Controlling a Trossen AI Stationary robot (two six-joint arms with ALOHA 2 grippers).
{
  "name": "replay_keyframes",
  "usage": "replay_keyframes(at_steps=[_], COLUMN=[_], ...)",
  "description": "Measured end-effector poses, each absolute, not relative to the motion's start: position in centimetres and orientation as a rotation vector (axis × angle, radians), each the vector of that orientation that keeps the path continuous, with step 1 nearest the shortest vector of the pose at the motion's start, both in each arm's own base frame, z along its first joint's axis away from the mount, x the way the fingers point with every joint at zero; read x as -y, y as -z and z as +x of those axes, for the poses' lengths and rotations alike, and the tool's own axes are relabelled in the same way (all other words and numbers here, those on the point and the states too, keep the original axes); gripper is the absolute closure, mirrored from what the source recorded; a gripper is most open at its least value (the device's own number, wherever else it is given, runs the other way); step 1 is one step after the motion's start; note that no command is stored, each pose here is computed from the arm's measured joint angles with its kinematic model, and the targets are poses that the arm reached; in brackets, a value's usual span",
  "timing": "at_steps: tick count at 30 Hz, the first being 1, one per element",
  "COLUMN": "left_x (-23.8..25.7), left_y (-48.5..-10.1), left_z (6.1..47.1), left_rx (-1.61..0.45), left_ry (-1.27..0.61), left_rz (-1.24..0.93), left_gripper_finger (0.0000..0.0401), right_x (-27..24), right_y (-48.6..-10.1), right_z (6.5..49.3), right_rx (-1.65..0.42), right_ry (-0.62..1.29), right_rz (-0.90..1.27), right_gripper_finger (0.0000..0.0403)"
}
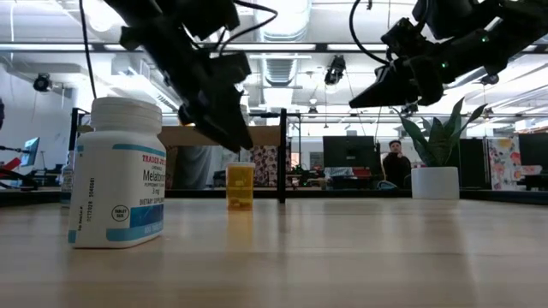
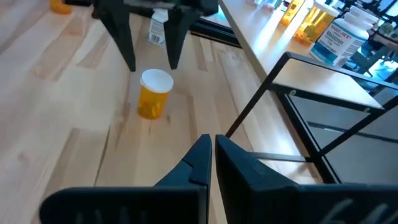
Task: Pick and place medicine bottles onto shelf by color
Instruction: Put the right large orange pill bottle on the shelf aligned with the other large orange pill bottle
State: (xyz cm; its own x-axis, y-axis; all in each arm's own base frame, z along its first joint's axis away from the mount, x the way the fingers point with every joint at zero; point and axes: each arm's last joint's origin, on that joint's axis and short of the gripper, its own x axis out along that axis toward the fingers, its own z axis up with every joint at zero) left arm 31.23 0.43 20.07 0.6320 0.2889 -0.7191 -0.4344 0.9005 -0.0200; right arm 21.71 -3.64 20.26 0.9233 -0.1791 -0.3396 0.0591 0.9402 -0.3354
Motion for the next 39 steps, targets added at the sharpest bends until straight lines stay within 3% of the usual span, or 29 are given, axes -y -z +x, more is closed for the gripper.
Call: replay_keyframes(at_steps=[16, 29, 32, 39], left_x=[-0.8, -0.7, -0.7, -1.1], left_y=[-17.8, -17.9, -19.5, -27.9], left_z=[32.2, 32.2, 32.2, 30.1], left_rx=[-0.848, -0.857, -0.858, -0.795], left_ry=[-0.491, -0.459, -0.419, -0.424], left_rz=[-0.153, -0.144, -0.14, -0.159], left_gripper_finger=[0.0135, 0.0215, 0.0213, 0.0208], right_x=[3.6, 3.6, 3.6, 3.6], right_y=[-20.1, -20.1, -20.1, -20.0], right_z=[21.7, 21.7, 21.7, 21.6], right_rx=[-0.378, -0.376, -0.377, -0.379], right_ry=[0.122, 0.123, 0.122, 0.122], right_rz=[-0.331, -0.331, -0.331, -0.331], right_gripper_finger=[0.039, 0.039, 0.039, 0.039])
